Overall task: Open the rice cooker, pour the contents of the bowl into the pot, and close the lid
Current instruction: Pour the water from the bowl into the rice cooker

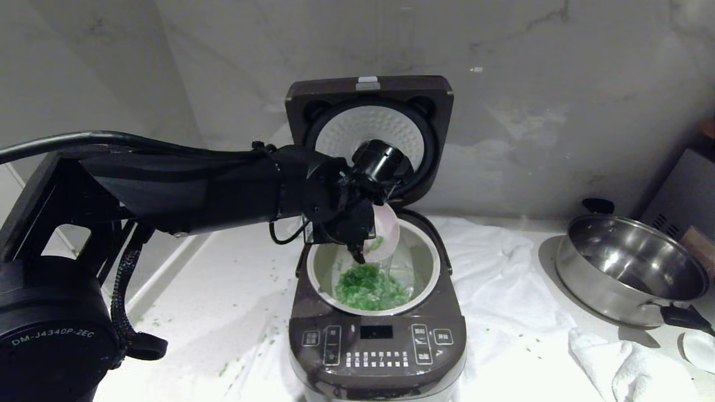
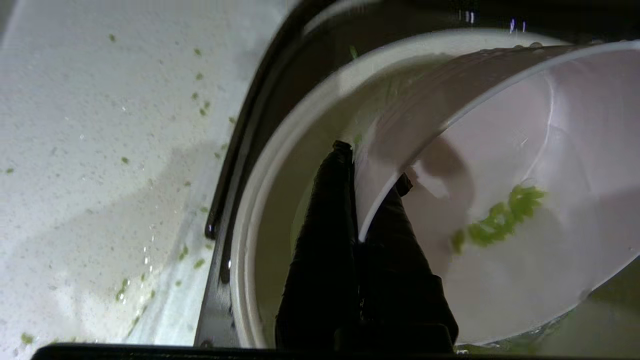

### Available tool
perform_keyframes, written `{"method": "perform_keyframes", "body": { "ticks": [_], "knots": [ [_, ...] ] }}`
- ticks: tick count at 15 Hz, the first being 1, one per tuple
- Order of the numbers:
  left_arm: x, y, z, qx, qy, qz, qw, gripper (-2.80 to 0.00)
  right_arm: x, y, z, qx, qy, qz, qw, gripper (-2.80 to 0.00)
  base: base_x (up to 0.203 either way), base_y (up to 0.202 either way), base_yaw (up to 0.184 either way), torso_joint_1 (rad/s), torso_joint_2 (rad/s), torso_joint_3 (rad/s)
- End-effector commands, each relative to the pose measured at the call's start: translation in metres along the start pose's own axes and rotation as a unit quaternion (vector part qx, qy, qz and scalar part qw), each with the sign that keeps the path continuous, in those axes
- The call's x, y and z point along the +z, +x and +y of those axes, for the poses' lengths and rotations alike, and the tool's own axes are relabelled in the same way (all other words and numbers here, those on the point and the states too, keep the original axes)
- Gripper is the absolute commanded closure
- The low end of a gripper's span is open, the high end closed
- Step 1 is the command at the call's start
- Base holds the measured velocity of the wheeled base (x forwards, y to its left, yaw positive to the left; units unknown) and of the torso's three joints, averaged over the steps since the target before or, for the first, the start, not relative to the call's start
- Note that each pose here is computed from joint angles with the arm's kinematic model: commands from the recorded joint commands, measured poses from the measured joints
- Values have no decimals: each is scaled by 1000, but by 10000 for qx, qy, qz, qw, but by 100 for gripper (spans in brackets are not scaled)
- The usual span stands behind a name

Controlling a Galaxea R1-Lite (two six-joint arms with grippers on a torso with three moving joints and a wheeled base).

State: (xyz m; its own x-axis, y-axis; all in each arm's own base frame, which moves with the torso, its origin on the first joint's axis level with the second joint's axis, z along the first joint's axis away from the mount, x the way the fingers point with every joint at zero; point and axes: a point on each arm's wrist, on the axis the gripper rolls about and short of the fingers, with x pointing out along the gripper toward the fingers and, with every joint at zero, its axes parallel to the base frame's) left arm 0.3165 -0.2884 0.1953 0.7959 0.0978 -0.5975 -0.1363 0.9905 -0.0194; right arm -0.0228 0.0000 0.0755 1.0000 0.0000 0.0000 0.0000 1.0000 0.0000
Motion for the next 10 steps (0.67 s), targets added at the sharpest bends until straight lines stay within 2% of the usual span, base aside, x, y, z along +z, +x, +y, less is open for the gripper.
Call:
{"method": "perform_keyframes", "body": {
  "ticks": [1,3,5,8,10],
  "knots": [
    [4,7,-3,69,-200,-338,9992,0,0,0,0,0,0,0,10000,0,0,0,0,0,0,0],
    [9,11,-1,34,-277,-504,9983,0,0,0,0,0,0,8,10000,0,0,0,0,0,0,0],
    [10,8,-5,-201,-460,-773,9957,0,0,0,0,0,0,5,10000,0,0,0,0,0,0,0],
    [-6,11,-4,-463,-295,-1113,9923,0,0,0,0,0,0,6,10000,0,0,0,0,0,0,0],
    [-17,17,-3,-728,-262,-1645,9833,0,0,0,0,0,0,8,10000,0,0,0,0,0,0,0]
  ]
}}
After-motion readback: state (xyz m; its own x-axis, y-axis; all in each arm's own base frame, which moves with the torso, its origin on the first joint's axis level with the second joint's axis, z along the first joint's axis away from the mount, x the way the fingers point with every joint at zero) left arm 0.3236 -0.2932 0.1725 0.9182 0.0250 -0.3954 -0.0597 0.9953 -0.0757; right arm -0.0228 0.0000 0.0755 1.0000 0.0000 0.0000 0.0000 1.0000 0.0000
